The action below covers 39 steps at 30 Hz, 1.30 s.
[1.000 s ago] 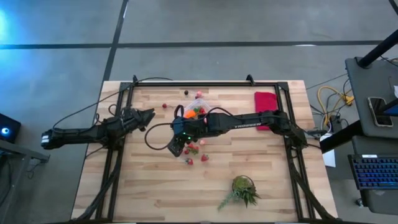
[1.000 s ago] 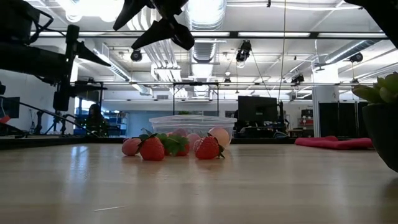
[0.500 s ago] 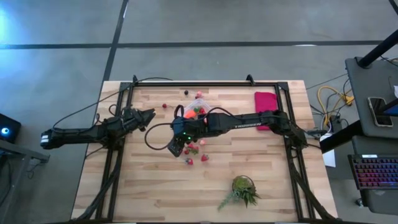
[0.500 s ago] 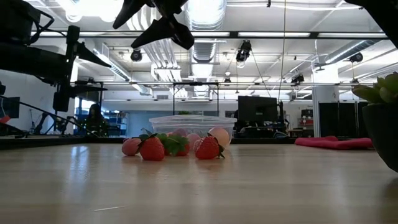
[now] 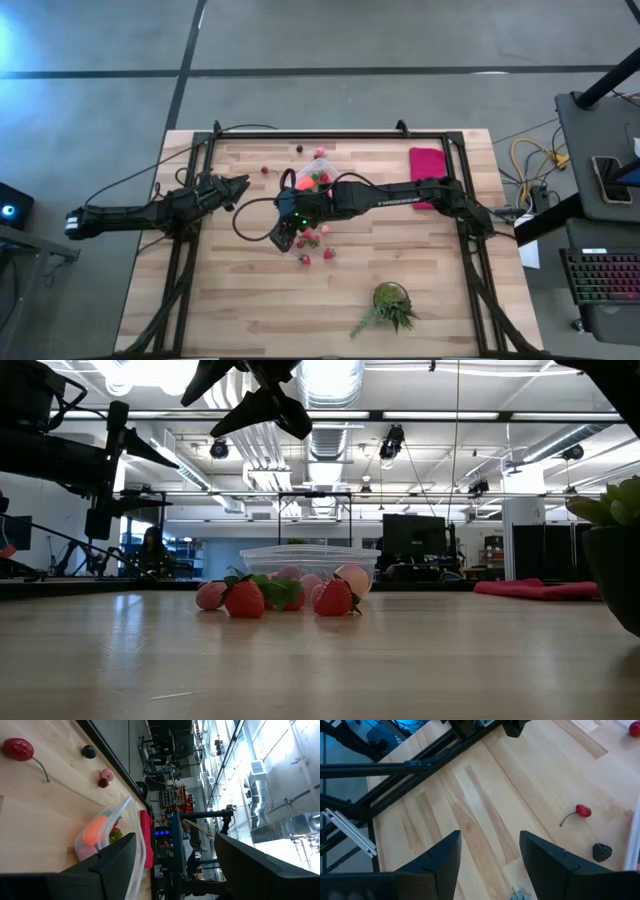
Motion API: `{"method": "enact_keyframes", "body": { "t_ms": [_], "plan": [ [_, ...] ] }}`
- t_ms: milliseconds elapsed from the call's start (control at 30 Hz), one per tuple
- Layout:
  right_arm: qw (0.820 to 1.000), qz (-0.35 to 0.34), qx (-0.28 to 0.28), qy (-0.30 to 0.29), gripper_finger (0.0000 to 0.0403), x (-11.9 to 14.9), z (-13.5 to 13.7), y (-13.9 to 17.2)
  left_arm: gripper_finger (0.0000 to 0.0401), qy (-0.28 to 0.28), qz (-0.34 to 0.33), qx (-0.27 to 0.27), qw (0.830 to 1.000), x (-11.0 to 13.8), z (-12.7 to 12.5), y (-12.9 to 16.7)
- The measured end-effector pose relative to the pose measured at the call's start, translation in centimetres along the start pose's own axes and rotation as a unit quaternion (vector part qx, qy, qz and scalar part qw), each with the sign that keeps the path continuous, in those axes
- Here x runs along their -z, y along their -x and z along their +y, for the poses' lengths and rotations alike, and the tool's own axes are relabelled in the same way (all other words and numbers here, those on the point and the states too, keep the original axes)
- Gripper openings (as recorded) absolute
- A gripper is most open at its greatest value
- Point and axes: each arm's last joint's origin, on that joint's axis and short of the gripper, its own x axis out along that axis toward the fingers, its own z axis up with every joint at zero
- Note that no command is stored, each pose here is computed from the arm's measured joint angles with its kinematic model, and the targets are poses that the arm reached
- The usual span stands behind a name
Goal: Pick and placing Produce into tupperware
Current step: Put the red strawberry into the transparent container
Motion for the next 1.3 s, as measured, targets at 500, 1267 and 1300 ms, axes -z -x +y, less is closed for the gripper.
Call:
{"method": "enact_keyframes", "body": {
  "t_ms": [500,1267,1300],
  "plan": [
    [0.992,-0.002,0.03,0.123,0.0194,-0.7,0.2,2.0,0.0255,0.0,0.0,0.0,1.0,0.0,0.0,0.0],
    [0.852,0.272,0.192,0.404,0.0194,12.9,-2.3,-1.6,0.0255,-0.002,0.0,-0.003,1.0,0.0,0.1,0.0],
    [0.849,0.277,0.194,0.406,0.0194,13.1,-2.6,-1.9,0.0255,-0.002,0.0,-0.003,1.0,0.0,0.1,0.0]
  ]
}}
